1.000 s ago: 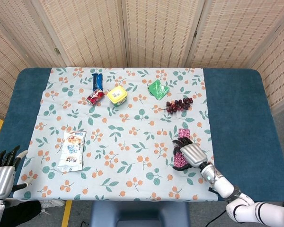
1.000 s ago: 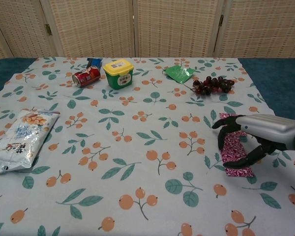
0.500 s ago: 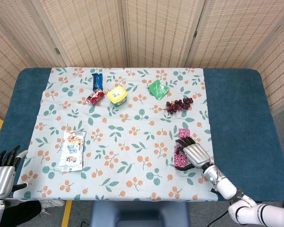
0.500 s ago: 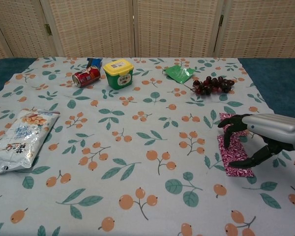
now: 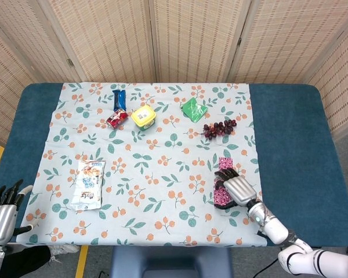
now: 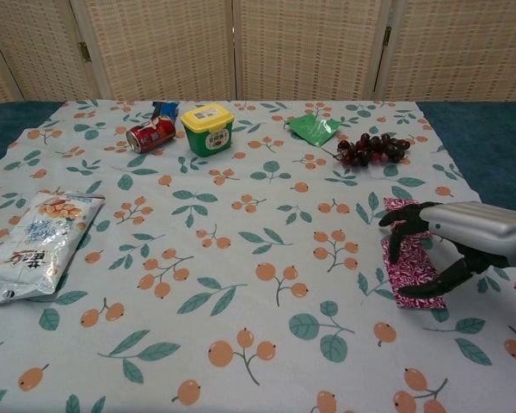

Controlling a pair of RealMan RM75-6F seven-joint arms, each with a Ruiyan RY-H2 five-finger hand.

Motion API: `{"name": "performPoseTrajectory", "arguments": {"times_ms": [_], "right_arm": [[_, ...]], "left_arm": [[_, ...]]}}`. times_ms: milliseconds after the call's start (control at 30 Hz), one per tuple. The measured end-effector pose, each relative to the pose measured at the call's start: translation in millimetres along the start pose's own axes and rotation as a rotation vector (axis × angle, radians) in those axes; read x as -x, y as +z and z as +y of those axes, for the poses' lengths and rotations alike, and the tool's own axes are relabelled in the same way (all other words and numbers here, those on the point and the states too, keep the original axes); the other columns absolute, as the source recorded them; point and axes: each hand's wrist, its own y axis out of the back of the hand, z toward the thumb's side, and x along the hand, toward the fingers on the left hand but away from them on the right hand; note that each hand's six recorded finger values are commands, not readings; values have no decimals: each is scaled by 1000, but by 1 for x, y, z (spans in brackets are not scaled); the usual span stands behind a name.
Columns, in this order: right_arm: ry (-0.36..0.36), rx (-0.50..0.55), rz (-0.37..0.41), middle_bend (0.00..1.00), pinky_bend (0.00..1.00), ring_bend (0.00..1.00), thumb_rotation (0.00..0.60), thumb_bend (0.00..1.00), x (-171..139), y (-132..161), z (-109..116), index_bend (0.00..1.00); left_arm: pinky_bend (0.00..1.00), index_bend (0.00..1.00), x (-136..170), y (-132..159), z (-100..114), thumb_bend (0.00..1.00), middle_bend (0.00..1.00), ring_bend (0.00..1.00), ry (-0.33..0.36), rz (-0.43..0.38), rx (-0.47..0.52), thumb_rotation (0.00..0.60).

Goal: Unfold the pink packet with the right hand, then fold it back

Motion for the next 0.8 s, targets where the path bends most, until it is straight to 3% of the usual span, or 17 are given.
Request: {"name": "performPoseTrajectory", "arguments": {"times_ms": [500,800], "right_arm": [[-23,-2,-84,125,0,0,331,246,-27,-31,3,374],[-31,7,-47,125,0,0,328,246,-14,-15,7,374]], "left_arm": [[0,201,-1,0,-1,215,76,149,0,-3,-1,600],[0,200,-2,0,-1,215,76,149,0,-1,0,600]]}}
